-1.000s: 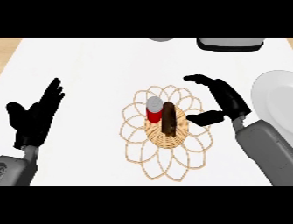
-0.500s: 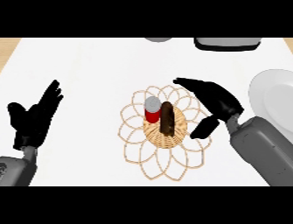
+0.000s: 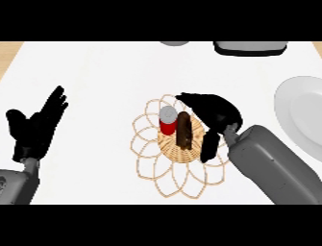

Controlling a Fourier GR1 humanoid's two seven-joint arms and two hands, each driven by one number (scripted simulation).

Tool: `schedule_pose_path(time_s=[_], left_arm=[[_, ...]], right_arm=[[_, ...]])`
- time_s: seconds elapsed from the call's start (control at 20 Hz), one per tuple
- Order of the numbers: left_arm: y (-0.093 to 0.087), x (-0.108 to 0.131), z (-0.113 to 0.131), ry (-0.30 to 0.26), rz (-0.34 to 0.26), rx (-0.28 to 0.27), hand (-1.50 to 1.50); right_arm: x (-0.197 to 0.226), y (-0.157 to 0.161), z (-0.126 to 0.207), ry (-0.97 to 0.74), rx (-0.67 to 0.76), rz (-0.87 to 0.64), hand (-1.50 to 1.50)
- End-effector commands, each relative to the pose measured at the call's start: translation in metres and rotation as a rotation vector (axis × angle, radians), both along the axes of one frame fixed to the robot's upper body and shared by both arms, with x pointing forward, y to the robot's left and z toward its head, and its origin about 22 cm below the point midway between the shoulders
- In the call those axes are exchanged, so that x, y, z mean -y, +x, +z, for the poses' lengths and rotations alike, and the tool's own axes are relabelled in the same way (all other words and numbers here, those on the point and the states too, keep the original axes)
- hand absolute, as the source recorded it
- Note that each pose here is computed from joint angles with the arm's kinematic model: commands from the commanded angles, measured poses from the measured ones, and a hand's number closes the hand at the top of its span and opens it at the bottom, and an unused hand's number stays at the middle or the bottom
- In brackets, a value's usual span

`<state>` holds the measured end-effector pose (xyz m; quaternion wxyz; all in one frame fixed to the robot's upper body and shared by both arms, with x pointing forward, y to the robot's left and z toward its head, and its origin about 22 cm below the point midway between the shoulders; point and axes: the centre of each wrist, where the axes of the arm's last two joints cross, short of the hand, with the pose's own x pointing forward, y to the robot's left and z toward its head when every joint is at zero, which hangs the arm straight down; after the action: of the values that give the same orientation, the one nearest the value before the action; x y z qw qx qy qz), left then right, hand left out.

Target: Pick the sweet potato from the placemat and place it in the plate

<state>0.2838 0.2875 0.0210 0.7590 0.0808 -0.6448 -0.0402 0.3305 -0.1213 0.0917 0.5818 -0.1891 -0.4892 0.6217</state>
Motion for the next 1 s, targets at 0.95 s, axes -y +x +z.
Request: schedule_pose_path(time_s=[0.95], left_arm=[[-0.006, -0.007, 0.003, 0.000, 0.009, 0.005, 0.00]], right_arm=[[-0.061, 0.008, -0.040, -0.411, -0.152, 0.020, -1.50]])
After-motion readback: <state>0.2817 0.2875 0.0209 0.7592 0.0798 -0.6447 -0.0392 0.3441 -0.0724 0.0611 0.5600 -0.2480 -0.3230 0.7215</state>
